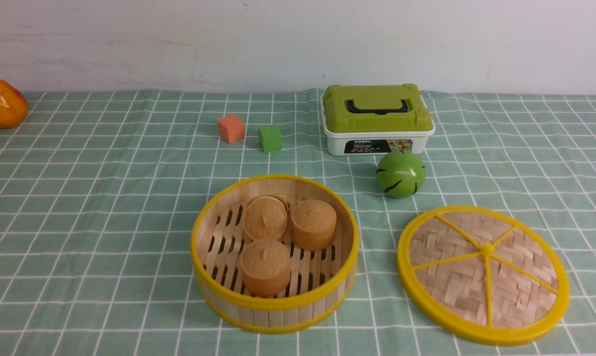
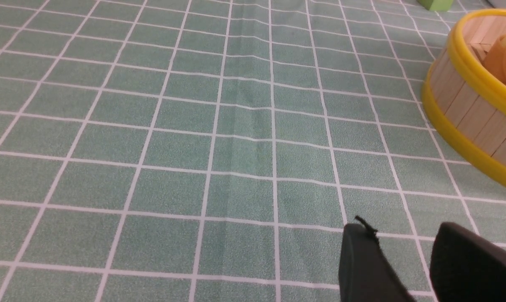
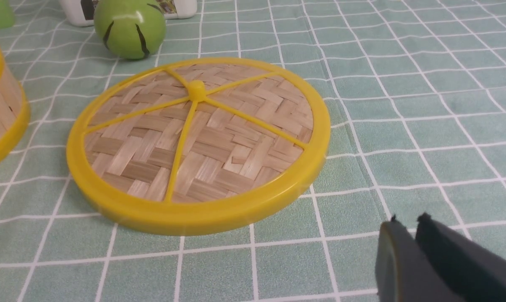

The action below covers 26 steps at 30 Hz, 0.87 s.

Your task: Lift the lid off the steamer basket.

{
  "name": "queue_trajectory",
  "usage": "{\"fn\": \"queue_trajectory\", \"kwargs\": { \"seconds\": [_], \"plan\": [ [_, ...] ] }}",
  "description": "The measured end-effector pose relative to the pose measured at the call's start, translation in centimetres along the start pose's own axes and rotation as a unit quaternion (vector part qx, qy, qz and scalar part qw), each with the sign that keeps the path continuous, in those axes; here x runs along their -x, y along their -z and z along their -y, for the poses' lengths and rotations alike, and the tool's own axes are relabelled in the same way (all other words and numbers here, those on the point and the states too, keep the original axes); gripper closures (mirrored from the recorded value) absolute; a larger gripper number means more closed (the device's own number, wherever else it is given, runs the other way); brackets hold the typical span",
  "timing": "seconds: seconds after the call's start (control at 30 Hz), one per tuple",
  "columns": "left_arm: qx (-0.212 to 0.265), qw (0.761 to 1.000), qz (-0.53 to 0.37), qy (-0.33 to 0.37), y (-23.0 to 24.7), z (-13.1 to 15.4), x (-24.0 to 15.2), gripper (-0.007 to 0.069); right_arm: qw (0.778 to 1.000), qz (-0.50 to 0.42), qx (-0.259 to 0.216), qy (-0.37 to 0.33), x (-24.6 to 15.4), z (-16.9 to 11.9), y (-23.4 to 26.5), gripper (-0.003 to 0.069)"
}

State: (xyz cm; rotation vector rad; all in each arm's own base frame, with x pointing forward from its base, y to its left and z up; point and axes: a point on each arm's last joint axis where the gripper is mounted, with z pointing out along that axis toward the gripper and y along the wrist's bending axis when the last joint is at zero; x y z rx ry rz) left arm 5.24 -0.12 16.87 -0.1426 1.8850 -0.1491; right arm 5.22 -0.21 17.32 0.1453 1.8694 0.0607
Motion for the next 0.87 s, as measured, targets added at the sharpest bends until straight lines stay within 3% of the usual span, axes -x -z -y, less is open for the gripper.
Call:
{"fn": "queue_trajectory", "kwargs": {
  "seconds": [0.87],
  "plan": [
    [0.000, 1.000, 0.000, 0.000, 0.00, 0.00, 0.00, 0.0386, 1.000, 0.000, 0.000, 0.000, 0.00, 0.00, 0.00, 0.0584]
  ]
}}
